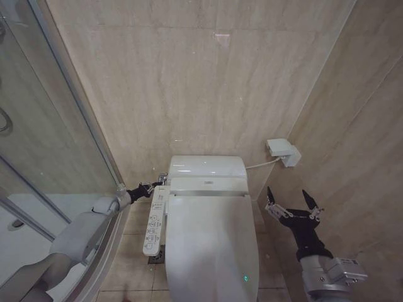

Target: Open the toilet lid, clean the toilet bowl with a toilet brush, close the toilet lid, and flush.

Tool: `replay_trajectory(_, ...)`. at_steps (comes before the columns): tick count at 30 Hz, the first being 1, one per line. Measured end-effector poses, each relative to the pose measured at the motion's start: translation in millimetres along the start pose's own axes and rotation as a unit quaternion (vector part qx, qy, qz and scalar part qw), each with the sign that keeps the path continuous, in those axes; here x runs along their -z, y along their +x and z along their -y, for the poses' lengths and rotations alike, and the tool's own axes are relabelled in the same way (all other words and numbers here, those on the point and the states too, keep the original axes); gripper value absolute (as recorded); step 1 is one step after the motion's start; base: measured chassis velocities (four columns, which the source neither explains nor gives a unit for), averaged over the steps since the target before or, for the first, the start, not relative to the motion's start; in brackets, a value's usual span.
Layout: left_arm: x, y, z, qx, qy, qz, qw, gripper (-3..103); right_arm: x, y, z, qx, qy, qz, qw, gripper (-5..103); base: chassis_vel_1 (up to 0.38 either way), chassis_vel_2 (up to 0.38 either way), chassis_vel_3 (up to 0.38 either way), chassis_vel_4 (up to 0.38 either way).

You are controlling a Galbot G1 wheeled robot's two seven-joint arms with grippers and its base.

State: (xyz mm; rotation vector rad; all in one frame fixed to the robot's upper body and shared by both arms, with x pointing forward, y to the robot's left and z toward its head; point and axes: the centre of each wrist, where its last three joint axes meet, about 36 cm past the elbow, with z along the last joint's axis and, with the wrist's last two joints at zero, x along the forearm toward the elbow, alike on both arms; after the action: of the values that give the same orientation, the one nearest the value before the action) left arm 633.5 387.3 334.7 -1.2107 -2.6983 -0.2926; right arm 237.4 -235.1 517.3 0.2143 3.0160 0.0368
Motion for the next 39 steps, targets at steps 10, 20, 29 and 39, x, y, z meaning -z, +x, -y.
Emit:
replay_trajectory(10,-9.4,-1.9,1.3,0.008,0.004,-0.003,1.0,0,0.0,0.0,0.0,0.0,0.0,0.0,1.0,100,0.0,0.0,0.0,0.0)
replay_trajectory(20,-20.2,-16.4,14.3,0.034,0.018,0.006,0.9992,0,0.0,0.0,0.0,0.0,0.0,0.0,1.0,100,0.0,0.0,0.0,0.0)
replay_trajectory(29,-36.3,-23.5,26.8,0.065,0.035,0.009,0.9972,0,0.0,0.0,0.0,0.0,0.0,0.0,1.0,100,0.0,0.0,0.0,0.0)
replay_trajectory(39,-40.2,-17.8,33.0,0.118,0.04,0.017,0.992,0,0.1,0.0,0.0,0.0,0.0,0.0,1.0,100,0.0,0.0,0.0,0.0)
